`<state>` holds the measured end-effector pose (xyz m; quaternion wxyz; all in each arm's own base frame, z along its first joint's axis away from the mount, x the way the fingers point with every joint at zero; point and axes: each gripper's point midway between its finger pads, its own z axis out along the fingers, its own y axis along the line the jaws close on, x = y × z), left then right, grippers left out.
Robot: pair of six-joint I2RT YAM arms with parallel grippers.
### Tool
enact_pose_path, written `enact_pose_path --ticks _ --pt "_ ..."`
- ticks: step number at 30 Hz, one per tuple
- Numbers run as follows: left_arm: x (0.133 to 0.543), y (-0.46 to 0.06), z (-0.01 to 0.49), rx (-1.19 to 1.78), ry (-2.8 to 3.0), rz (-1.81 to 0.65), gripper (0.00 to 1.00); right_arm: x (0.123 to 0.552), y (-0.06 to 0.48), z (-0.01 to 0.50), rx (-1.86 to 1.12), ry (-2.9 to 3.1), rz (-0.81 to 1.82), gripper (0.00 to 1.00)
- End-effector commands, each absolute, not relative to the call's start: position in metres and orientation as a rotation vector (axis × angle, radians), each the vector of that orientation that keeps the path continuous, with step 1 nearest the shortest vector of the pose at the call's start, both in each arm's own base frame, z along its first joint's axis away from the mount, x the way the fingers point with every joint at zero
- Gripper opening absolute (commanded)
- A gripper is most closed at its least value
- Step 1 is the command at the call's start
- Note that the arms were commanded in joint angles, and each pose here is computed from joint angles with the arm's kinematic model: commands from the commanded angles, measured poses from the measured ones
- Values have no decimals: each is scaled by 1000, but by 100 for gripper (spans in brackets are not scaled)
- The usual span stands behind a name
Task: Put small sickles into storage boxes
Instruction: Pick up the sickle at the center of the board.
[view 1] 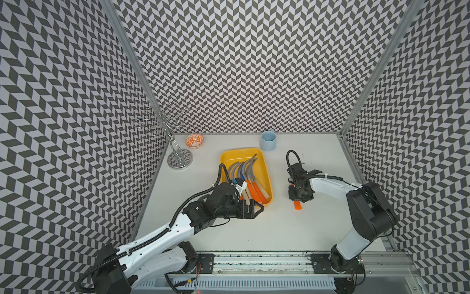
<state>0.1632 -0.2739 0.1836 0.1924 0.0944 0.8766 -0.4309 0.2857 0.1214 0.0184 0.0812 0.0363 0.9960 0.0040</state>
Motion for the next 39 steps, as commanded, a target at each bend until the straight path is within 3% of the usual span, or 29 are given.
enact_pose_path --ticks 1,21,39 --pt "162 -274 187 271 2446 -1213 100 285 121 26 118 2981 -18 2" --pt "179 -265 208 304 2408 -1132 100 297 130 89 111 2894 36 0" --pt "212 -197 217 123 2373 -990 100 310 233 147 -150 2815 181 0"
